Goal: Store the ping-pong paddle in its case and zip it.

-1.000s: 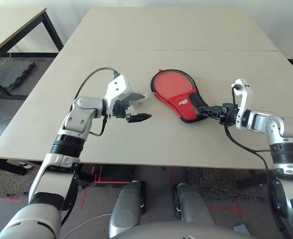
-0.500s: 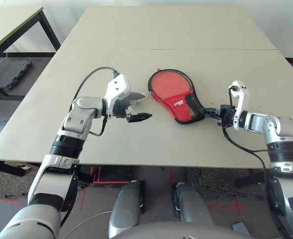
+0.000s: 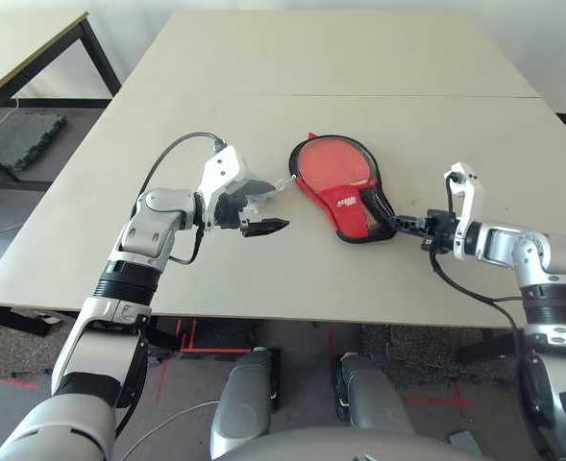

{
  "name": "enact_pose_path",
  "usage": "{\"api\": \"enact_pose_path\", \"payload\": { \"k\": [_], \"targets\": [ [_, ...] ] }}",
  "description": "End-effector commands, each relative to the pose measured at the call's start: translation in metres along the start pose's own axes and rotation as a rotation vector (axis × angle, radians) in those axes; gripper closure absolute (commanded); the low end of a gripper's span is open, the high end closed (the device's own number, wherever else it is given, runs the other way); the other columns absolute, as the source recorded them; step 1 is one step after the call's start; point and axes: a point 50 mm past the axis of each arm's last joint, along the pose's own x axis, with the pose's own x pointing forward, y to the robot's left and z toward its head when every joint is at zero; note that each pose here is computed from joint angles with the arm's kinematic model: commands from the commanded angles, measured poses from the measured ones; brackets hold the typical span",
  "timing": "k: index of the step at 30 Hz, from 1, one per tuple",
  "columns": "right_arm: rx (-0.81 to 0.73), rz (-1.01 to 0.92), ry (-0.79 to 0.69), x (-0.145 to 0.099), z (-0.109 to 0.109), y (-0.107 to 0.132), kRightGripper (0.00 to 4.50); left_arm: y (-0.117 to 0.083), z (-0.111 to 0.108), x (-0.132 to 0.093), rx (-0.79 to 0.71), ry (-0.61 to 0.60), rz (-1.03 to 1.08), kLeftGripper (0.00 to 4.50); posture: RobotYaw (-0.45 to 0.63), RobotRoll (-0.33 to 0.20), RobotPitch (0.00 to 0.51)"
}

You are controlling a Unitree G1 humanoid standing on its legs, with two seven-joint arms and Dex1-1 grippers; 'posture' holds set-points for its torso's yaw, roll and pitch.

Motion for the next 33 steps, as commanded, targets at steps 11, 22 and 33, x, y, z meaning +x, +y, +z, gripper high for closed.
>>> {"api": "enact_pose_path", "payload": {
  "k": [11, 22, 33],
  "targets": [
    [0.05, -0.058, 0.083, -0.041, -0.031, -0.002, 4.48, 0.003, -0.002, 0.004, 0.005, -0.004, -0.012, 0.0, 0.06, 0.0, 0.132],
    [0.017, -0.044, 0.122, -0.061, -0.023, 0.006, 4.48, 0.003, -0.003, 0.003, 0.006, -0.002, -0.006, 0.0, 0.07, 0.0, 0.136],
    [0.038, 0.002, 0.245, -0.094, -0.038, 0.015, 4.48, 0.008, -0.005, -0.002, 0.015, -0.001, 0.021, 0.0, 0.07, 0.0, 0.139]
  ]
}}
